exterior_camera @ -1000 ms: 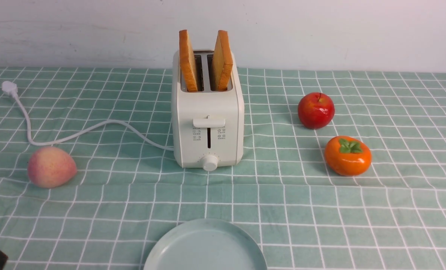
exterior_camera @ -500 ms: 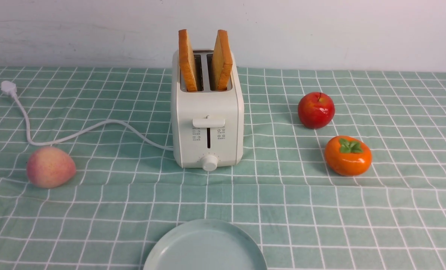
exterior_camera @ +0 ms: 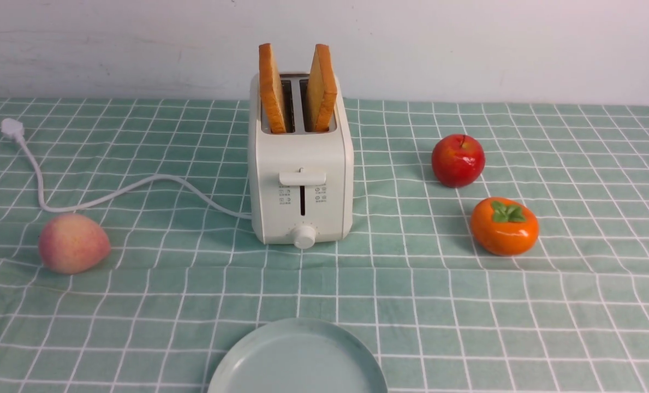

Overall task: Take toasted bread from bread machine on blue coffee table place on plate.
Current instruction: 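Reach for a toast slice standing in the toaster with the left gripper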

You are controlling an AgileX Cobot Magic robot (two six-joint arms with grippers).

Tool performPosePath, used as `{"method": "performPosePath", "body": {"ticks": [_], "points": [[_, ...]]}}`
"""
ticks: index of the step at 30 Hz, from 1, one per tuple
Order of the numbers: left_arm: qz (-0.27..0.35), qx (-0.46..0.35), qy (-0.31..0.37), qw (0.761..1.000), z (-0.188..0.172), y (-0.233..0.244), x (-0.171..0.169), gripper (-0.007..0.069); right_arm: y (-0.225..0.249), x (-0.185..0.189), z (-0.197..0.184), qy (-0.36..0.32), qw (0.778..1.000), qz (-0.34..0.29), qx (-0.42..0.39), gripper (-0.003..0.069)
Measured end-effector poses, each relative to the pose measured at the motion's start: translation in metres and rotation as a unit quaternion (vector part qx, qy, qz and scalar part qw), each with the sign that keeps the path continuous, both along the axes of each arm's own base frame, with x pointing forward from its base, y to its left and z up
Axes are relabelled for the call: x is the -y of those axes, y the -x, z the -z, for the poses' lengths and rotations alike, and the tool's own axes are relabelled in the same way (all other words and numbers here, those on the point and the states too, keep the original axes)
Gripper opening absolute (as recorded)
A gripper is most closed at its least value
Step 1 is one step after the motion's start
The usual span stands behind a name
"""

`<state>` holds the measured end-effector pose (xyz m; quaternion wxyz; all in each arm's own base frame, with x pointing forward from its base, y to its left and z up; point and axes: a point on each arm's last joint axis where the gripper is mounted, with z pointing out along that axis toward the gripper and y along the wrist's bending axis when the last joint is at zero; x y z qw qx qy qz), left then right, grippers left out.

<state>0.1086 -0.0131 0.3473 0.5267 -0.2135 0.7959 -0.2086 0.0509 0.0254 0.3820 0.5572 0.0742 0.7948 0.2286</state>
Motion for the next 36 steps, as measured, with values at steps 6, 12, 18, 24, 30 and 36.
{"method": "performPosePath", "body": {"ticks": [6,12,18,24,30,36], "points": [[0.086,-0.161,-0.083,0.980,-0.017,-0.089,0.020,-0.0014,-0.051,0.001,0.018,0.093,0.978,-0.040,-0.181,-0.0001],[0.194,-0.183,-0.086,0.960,-0.028,-0.183,0.054,-0.0014,-0.060,0.000,0.024,0.105,0.978,-0.057,-0.172,0.0001],[0.247,-0.196,-0.119,0.941,-0.028,-0.245,0.094,-0.0014,-0.063,-0.006,0.041,0.060,0.978,-0.071,-0.184,0.0003],[0.250,-0.166,-0.150,0.942,-0.034,-0.286,0.115,-0.0014,-0.064,-0.008,0.056,0.049,0.976,-0.076,-0.200,0.0006],[0.241,-0.146,-0.149,0.948,-0.011,-0.325,0.125,0.0060,-0.065,-0.007,0.057,0.048,0.976,-0.073,-0.198,0.0010],[0.224,-0.092,-0.136,0.961,0.000,-0.346,0.131,0.0364,-0.065,-0.007,0.057,0.047,0.977,-0.073,-0.195,0.0012]]}}
